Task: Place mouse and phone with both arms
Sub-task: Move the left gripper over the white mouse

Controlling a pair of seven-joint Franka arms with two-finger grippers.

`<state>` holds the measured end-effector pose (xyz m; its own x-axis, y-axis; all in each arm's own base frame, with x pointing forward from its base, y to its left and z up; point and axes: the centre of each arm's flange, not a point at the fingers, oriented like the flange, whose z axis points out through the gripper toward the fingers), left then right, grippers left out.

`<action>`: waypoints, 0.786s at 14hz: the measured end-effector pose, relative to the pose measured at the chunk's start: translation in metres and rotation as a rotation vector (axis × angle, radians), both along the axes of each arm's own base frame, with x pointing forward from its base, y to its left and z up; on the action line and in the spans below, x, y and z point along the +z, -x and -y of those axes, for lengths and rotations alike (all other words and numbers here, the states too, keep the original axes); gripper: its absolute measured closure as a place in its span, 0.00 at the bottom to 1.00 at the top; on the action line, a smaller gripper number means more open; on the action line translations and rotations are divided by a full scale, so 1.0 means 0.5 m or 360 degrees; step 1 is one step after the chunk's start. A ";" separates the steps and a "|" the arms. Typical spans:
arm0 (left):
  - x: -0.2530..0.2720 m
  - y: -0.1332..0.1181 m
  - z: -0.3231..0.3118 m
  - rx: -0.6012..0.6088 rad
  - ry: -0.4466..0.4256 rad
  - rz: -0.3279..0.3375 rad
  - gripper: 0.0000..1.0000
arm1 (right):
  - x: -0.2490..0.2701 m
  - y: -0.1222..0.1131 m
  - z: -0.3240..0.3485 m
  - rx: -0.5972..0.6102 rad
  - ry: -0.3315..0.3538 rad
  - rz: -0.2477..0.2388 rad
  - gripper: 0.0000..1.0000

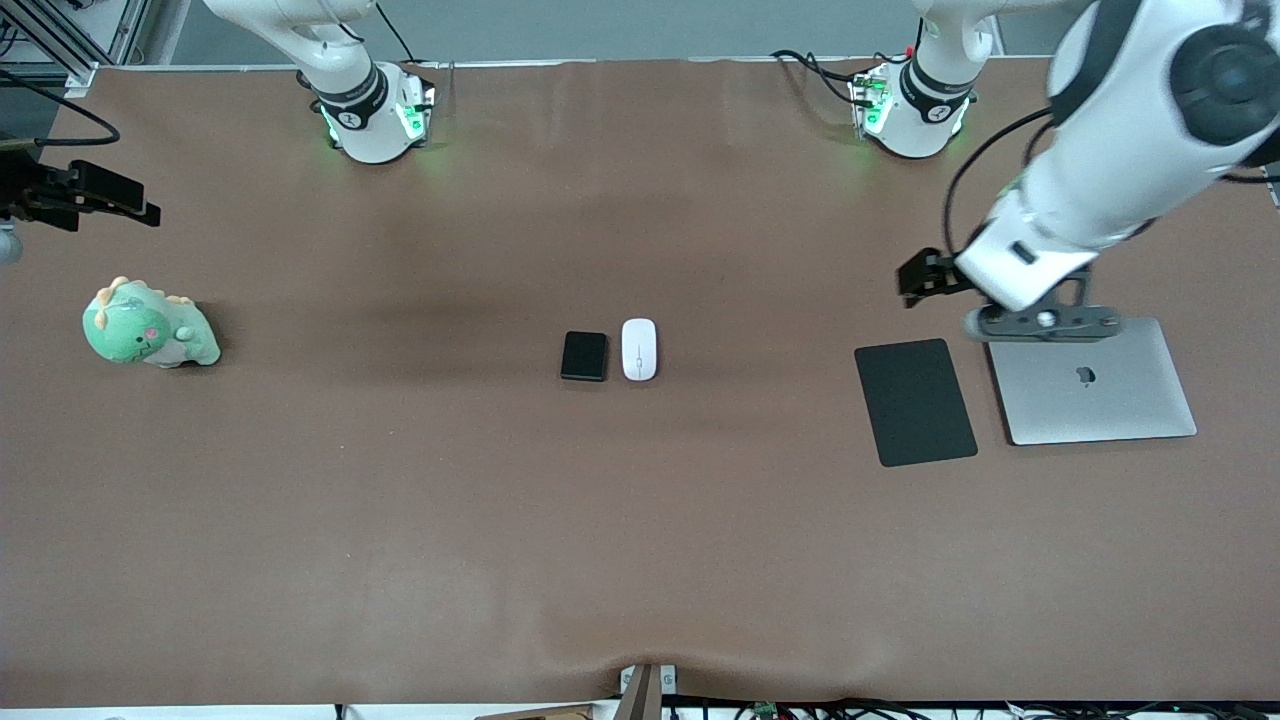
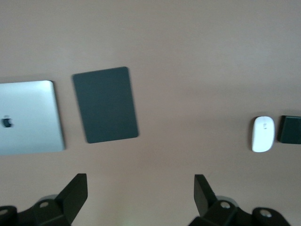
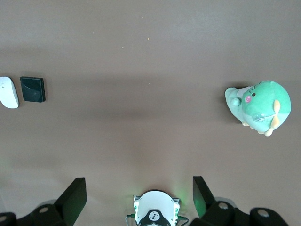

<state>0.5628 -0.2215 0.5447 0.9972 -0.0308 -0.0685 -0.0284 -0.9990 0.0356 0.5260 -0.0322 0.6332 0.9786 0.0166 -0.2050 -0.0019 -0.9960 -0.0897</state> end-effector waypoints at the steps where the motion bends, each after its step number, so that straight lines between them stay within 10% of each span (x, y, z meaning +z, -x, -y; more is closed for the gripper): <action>1: -0.028 0.000 0.035 0.0014 0.0009 -0.0015 0.00 | 0.000 0.000 0.000 0.0000 0.0000 0.0000 0.00; 11: -0.259 0.045 0.323 0.0190 0.0028 -0.0087 0.00 | -0.007 -0.002 -0.001 0.0001 -0.0001 -0.0018 0.00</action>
<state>0.5403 -0.3828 0.4151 0.9886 0.0863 -0.1231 0.0932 -0.9943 0.0513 0.5272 -0.0320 0.6297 0.9762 0.0175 -0.2163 -0.0023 -0.9959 -0.0907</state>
